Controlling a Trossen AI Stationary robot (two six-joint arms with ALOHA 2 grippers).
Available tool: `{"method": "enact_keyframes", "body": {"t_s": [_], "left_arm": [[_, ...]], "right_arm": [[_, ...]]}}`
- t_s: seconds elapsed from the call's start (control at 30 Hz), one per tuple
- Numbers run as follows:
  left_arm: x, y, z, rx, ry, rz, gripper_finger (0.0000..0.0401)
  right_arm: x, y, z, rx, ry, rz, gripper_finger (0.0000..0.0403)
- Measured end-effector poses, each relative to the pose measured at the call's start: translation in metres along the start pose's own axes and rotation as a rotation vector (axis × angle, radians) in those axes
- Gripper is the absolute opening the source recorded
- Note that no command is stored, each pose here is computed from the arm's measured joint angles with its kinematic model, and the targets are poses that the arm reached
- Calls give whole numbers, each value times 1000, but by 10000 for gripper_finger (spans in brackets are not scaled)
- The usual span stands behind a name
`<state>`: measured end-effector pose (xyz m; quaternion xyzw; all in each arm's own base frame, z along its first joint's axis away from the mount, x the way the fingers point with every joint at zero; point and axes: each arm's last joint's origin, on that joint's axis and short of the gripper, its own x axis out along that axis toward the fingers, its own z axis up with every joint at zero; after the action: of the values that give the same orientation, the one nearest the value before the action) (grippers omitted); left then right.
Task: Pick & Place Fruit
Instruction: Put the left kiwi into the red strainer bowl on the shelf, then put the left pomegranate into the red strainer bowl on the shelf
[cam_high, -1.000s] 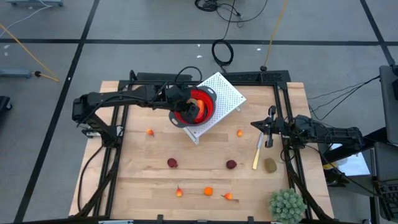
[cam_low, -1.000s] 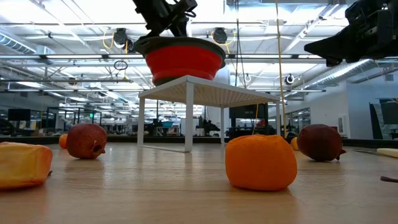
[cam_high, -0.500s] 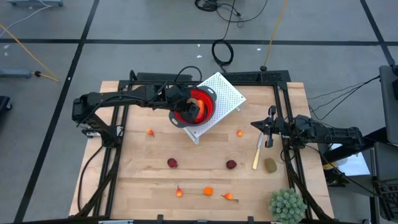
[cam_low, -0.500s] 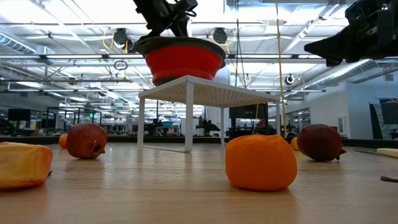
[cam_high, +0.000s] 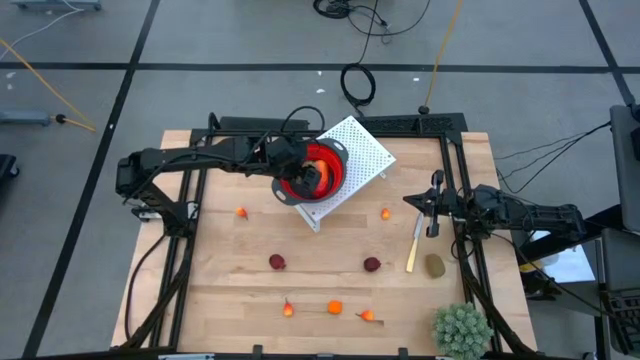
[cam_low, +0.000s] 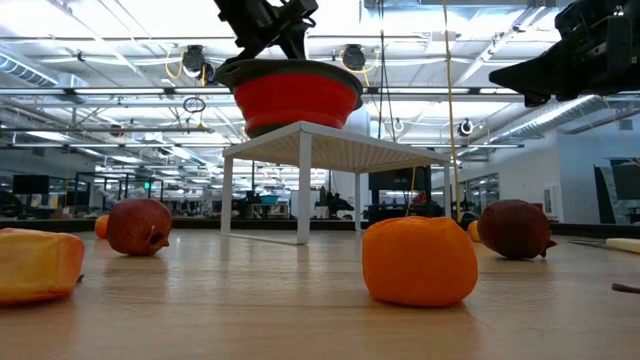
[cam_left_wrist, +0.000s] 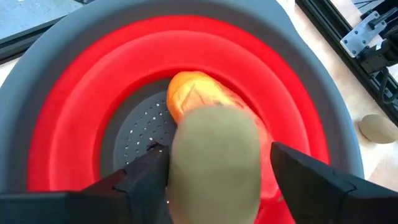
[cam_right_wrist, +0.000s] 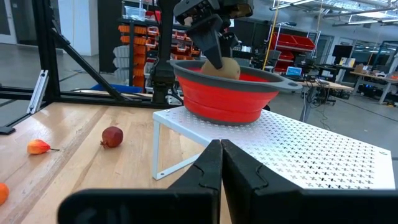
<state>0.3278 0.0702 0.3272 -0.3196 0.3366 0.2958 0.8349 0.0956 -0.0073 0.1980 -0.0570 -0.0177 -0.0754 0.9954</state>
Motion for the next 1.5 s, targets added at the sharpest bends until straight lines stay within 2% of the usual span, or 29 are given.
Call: {"method": "enact_keyframes", "body": {"t_s": [0.27,0.57,0.8,1.1,1.27,1.5], "left_arm": [[-15,6,7,-27,-36,-17,302],[-63,1,2,-61,-111,-126,260],[-98,-17,-19,-51,-107,-256,218],[-115,-44,-54,-111,-2,-367,168],[-124,-57,-74,-163,34,-387,145],[-137,-70,-101,-228,-28,-366,117]], "right_arm": [[0,0,0,0,0,0,0],[0,0,0,0,-1,1,0],[0,0,0,0,-1,1,0],[0,0,0,0,-1,1,0],[0,0,0,0,-1,1,0],[0,0,0,0,-1,1,0]]}}
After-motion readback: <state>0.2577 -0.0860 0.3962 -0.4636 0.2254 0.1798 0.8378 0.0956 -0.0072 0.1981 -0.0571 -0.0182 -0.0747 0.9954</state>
